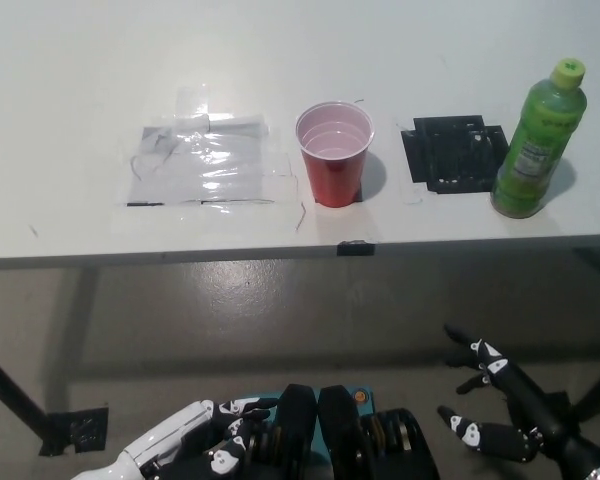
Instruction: The robot uses its right hand to pick up a bottle kept in the middle of the desk and tilt it into a cup kept next to it to pour water out
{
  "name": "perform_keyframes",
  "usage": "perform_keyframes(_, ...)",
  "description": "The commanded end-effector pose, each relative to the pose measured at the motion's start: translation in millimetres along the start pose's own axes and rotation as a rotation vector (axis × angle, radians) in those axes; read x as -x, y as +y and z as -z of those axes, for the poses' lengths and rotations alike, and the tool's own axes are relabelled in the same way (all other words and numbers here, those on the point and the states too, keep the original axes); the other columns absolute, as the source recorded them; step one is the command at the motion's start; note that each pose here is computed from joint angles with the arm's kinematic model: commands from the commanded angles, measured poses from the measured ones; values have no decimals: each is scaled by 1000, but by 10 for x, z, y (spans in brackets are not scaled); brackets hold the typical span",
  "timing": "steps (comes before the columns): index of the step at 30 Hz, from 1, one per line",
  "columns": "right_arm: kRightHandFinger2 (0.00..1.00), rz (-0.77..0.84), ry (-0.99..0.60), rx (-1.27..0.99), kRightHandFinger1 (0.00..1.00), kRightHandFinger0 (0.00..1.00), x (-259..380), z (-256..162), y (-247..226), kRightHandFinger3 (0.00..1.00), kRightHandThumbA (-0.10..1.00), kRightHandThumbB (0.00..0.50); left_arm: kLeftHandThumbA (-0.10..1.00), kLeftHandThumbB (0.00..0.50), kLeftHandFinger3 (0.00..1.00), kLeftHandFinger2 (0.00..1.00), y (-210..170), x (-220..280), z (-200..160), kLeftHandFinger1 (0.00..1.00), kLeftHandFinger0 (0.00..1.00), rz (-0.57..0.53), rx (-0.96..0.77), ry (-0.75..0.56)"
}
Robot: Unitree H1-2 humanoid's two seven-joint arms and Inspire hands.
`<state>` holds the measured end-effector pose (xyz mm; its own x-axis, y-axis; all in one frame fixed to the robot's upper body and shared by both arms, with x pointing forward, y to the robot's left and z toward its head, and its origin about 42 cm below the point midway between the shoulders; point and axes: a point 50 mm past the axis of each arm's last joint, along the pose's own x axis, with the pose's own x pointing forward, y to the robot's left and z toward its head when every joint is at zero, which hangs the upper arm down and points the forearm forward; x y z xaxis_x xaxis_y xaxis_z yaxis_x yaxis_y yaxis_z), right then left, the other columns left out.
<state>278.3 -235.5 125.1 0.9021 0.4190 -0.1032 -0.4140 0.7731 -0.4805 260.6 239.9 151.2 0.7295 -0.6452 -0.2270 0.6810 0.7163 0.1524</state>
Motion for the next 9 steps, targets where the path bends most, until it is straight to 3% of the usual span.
perform_keyframes(1,1000,-19,-46,40,833,604,-26,-99,-77,1000,617,424,402,500,1000,1000,22,49,-90,1000,1000,11,-22,-29)
perform_keyframes(9,1000,-22,-40,56,830,598,-32,-113,-68,1000,592,419,393,500,1000,1000,22,47,-95,1000,1000,13,-11,-30)
